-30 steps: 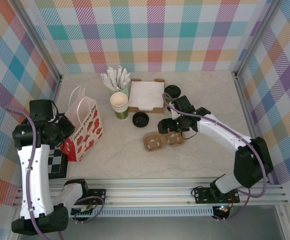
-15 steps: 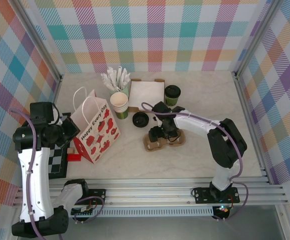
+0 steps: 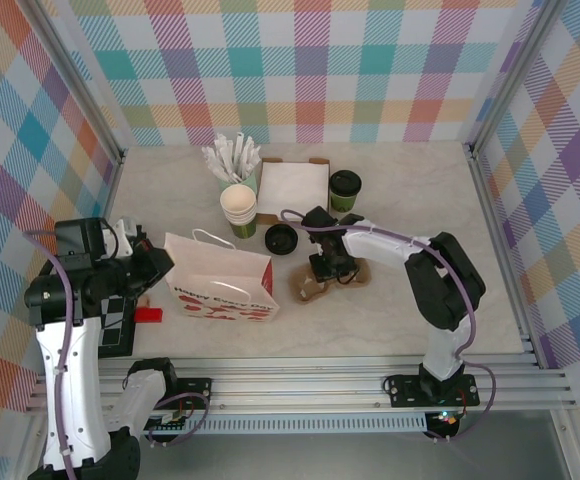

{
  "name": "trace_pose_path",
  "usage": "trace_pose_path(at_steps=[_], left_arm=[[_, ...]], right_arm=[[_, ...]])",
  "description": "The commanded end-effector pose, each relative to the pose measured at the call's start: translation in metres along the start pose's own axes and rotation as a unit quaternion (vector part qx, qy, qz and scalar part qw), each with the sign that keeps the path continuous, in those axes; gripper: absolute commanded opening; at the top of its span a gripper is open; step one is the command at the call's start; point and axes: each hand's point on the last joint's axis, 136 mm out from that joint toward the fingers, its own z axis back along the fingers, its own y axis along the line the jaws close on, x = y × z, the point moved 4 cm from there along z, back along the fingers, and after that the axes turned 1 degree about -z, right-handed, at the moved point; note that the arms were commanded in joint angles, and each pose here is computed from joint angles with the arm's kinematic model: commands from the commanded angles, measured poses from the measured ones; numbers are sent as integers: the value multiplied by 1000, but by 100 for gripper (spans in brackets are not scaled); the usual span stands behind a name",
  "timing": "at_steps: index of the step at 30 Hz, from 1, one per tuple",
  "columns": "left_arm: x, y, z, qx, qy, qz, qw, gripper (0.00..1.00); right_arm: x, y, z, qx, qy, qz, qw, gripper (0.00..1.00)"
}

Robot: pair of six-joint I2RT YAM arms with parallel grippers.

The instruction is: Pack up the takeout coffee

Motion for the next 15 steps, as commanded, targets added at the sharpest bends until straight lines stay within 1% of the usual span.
trace_pose_path(at_steps=[1,4,8,12,15], left_arm=[[4,-13,-7,-53,-8,6,999,0],[7,-14,-17,-68,-22,30,997,0],[9,-9,-23,-46,-49,66,996,0],[9,-12,-33,-31,-65,96,993,0],[2,-10,-44,4,-69,106,992,0]], right_arm=[[-6,-21,5,-33,-2,0,999,28],[-9,-42,8,-56,-1,-6,998,27],[-10,-73,19,-63,-15,-41,997,27],[-10,-100,34,-47,-40,-86,994,27],[-10,-114,42,-38,-55,-112,991,28]])
